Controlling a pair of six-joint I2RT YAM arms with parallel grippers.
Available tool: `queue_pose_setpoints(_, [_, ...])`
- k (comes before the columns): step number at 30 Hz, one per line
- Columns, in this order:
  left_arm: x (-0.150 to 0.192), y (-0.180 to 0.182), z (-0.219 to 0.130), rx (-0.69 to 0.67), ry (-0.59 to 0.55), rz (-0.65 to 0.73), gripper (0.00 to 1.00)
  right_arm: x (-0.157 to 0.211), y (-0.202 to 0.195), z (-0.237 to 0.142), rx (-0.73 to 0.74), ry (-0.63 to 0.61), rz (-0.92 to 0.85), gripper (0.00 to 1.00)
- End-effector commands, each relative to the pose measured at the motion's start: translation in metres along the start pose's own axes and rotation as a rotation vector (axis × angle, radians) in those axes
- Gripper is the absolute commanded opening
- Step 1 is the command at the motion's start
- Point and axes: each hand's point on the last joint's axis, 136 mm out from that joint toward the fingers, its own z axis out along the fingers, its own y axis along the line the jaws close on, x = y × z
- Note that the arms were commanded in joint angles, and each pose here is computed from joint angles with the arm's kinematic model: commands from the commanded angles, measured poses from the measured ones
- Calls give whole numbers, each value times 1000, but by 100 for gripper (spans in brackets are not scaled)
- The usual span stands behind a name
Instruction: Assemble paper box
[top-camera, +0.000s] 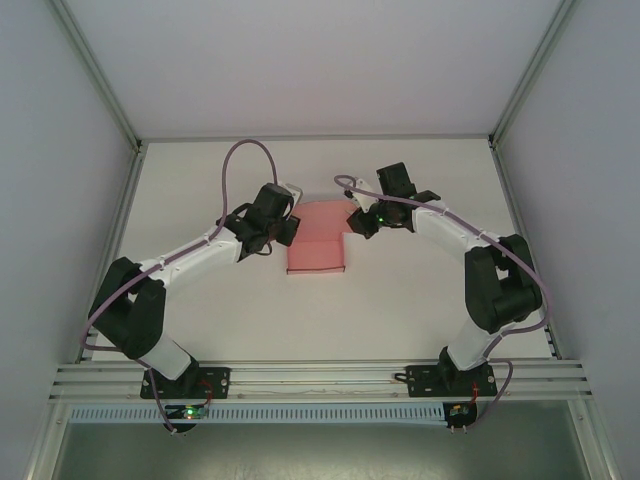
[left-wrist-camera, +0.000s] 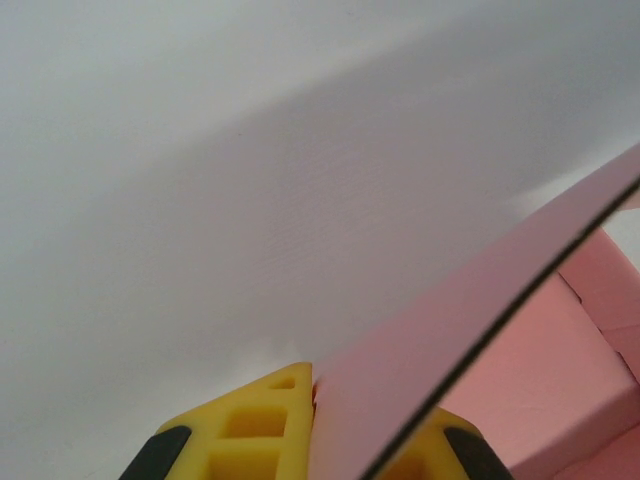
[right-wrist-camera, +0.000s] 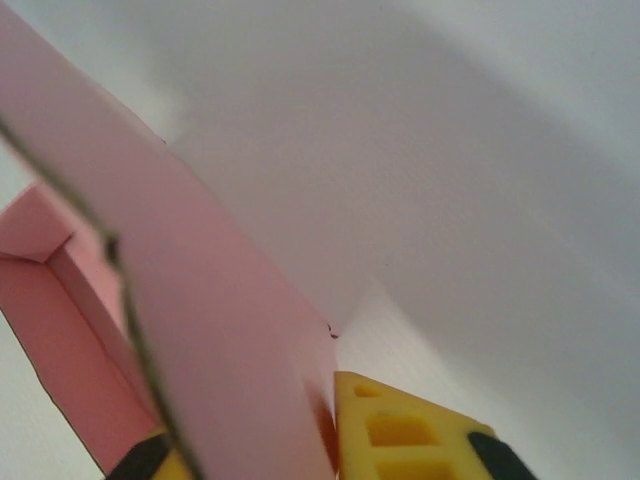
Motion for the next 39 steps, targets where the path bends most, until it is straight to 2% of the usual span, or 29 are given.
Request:
queue_pose_setpoints(1, [-12, 10, -2, -49, -53, -49, 0, 5, 15, 1, -32, 14, 35, 7])
queue_pose_setpoints(5, [-20, 14, -1, -70, -62, -268, 0, -14, 25, 4, 37, -43, 98, 4])
queue_pose_setpoints(8, [-25, 4, 5, -28, -95, -415, 0, -34, 29, 5, 123, -151, 185, 4])
queue_pose_setpoints(13, [-35, 11, 4, -111, -166, -513, 0, -74, 29, -6, 133, -447, 423, 3])
queue_pose_setpoints(17, [-43, 3, 5, -48, -228, -591, 0, -94, 39, -13, 94, -598, 523, 4])
queue_pose_setpoints(19, [-44, 1, 8, -34, -241, -614, 0, -102, 54, -10, 33, -631, 544, 5])
queue_pose_setpoints(22, [-40, 1, 11, -28, -242, -634, 0, -105, 63, -4, 39, -639, 517, 5])
queue_pose_setpoints(26, [-34, 5, 15, -39, -279, -632, 0, -83, 62, 11, 117, -608, 464, 5])
queue_pose_setpoints(30, [-29, 5, 21, -22, -314, -677, 0, -65, 66, 23, 111, -573, 416, 4])
queue_pose_setpoints(39, [-58, -26, 17, 180, -334, -709, 0, -38, 84, 48, 22, -473, 384, 2])
